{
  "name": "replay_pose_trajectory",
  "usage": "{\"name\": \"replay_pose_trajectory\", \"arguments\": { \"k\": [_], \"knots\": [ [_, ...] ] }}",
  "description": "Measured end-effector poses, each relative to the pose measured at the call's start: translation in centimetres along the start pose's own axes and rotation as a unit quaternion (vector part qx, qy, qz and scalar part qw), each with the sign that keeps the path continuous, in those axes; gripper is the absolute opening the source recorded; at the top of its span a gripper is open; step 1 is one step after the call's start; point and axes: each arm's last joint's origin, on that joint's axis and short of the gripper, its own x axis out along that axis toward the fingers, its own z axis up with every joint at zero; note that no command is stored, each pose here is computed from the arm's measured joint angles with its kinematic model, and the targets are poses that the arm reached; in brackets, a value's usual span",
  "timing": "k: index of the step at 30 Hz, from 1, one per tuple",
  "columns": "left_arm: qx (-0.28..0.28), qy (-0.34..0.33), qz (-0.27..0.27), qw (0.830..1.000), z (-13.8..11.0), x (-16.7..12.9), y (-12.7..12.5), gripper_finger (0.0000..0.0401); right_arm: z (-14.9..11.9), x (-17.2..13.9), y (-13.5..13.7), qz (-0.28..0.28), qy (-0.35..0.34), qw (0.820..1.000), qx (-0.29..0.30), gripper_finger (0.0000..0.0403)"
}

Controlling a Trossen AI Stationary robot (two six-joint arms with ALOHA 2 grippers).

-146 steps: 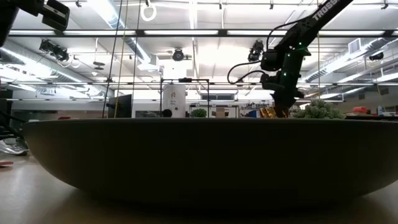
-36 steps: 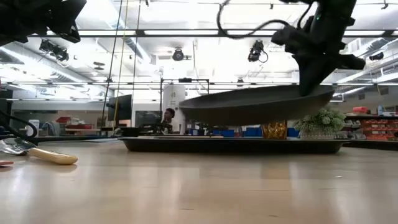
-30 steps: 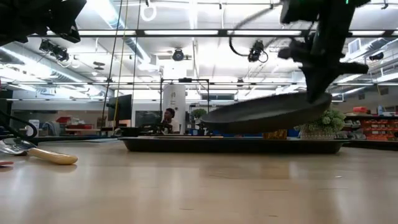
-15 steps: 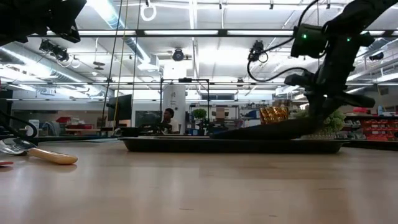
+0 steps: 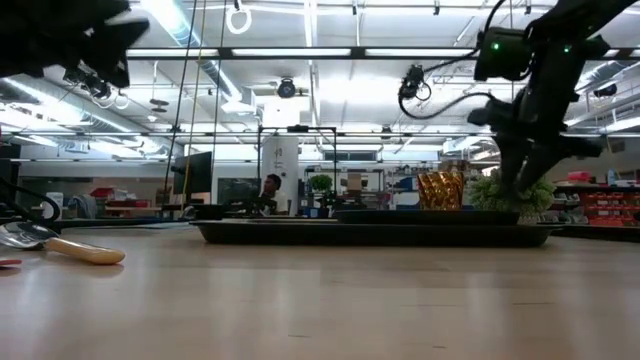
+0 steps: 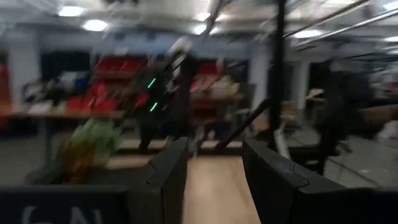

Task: Pick and place plate/cup/fork/spoon on tray
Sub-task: Put the yellow spoon on the black tray to the left of the black plate

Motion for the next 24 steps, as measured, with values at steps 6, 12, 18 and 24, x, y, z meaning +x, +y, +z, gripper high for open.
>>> {"name": "replay_pose_trajectory", "arguments": {
  "k": [6,12,18,24],
  "knots": [
    [-0.04,0.078,0.078,0.993,-1.7,-0.1,0.4,0.0162,0.6,-0.7,1.1,-0.008,-0.147,0.986,-0.081,0.0128],
    [-0.13,0.132,0.125,0.975,-2.9,0.1,0.5,0.0162,1.7,-1.7,2.9,-0.047,-0.329,0.932,-0.146,0.0126],
    [-0.281,0.213,0.181,0.918,-3.6,0.6,0.2,0.0162,1.4,-1.2,4.8,-0.037,-0.404,0.887,-0.221,0.0126],
    [-0.35,0.268,0.259,0.86,-3.1,2.6,-0.6,0.0162,0.1,0.1,5.4,0.049,-0.419,0.866,-0.269,0.0126]
  ]
}}
